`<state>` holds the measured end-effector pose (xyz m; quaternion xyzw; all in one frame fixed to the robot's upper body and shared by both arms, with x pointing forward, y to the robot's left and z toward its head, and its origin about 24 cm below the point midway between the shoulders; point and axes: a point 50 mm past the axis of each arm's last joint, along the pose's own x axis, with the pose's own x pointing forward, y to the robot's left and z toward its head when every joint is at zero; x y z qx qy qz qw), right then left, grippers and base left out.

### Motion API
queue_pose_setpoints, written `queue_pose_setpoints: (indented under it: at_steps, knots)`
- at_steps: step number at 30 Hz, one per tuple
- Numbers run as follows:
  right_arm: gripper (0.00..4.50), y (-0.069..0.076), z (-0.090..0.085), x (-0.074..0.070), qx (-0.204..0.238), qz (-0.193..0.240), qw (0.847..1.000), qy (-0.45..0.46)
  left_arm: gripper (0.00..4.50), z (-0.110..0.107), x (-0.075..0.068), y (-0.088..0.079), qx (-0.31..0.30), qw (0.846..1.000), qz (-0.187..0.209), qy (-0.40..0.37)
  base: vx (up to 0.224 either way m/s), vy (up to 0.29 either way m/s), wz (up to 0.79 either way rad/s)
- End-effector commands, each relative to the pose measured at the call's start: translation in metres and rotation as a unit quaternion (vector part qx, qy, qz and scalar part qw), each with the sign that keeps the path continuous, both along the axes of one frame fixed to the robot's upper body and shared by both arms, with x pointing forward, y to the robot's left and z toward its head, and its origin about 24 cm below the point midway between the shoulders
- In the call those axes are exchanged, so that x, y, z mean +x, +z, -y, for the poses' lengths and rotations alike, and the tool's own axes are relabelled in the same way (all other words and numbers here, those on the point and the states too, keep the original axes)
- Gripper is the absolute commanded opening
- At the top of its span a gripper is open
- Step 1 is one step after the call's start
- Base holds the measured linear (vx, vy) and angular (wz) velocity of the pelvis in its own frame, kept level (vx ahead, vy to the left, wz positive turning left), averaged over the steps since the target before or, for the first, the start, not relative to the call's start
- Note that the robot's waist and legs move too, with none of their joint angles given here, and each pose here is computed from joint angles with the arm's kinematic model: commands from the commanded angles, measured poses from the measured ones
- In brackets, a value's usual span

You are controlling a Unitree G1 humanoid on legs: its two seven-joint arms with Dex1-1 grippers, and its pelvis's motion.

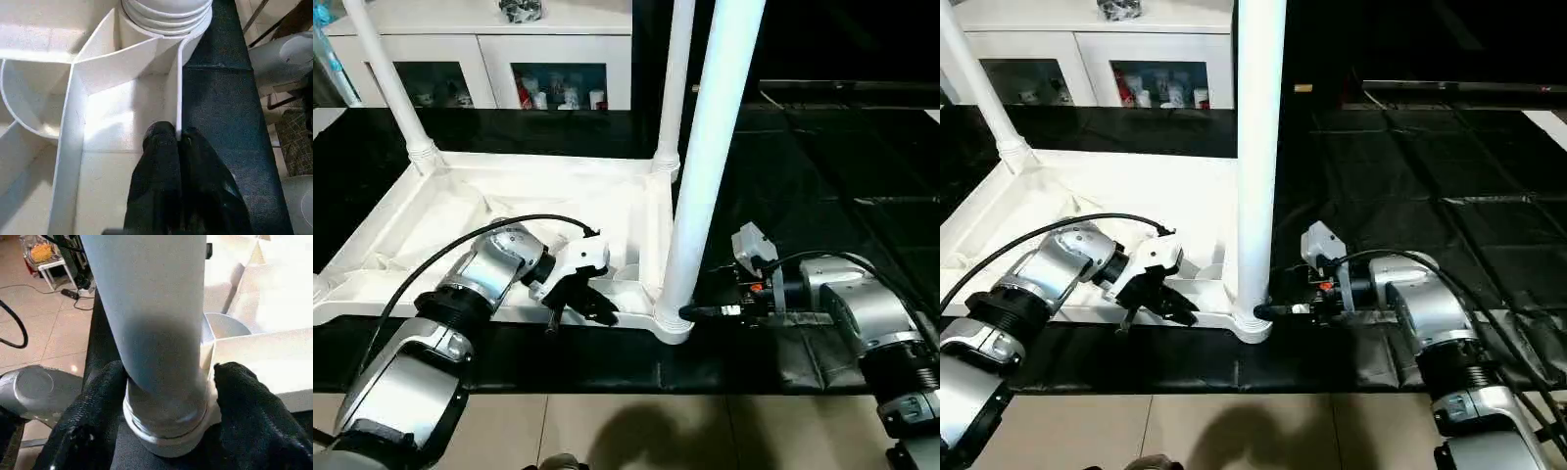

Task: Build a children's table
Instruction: Rotate leg to tighten

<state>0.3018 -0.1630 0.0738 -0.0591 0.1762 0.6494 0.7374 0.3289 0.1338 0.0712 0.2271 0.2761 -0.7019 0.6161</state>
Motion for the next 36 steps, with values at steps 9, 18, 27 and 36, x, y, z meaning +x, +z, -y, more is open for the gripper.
queue_pose_setpoints:
  at_steps: [9,18,27,36]
  knots:
    - [2.01,0.004,-0.011,0.003,0.013,0.005,1.0,0.019,0.0,0.012,-0.005,0.005,-0.003,0.998,0.001,-0.057,0.0,0.0,0.0]
    - [1.98,0.002,-0.012,-0.001,0.023,-0.01,0.999,0.029,0.0,0.011,-0.004,0.003,-0.008,0.999,-0.004,-0.039,0.0,0.0,0.0]
    - [1.98,-0.012,-0.025,0.006,0.033,-0.015,0.99,-0.14,0.0,0.032,0.017,0.004,-0.059,0.989,0.015,0.133,0.0,0.0,0.0]
    - [1.98,-0.029,-0.064,0.027,0.028,-0.025,0.942,-0.332,0.0,0.063,0.033,0.013,-0.111,0.953,0.026,0.28,0.0,0.0,0.0]
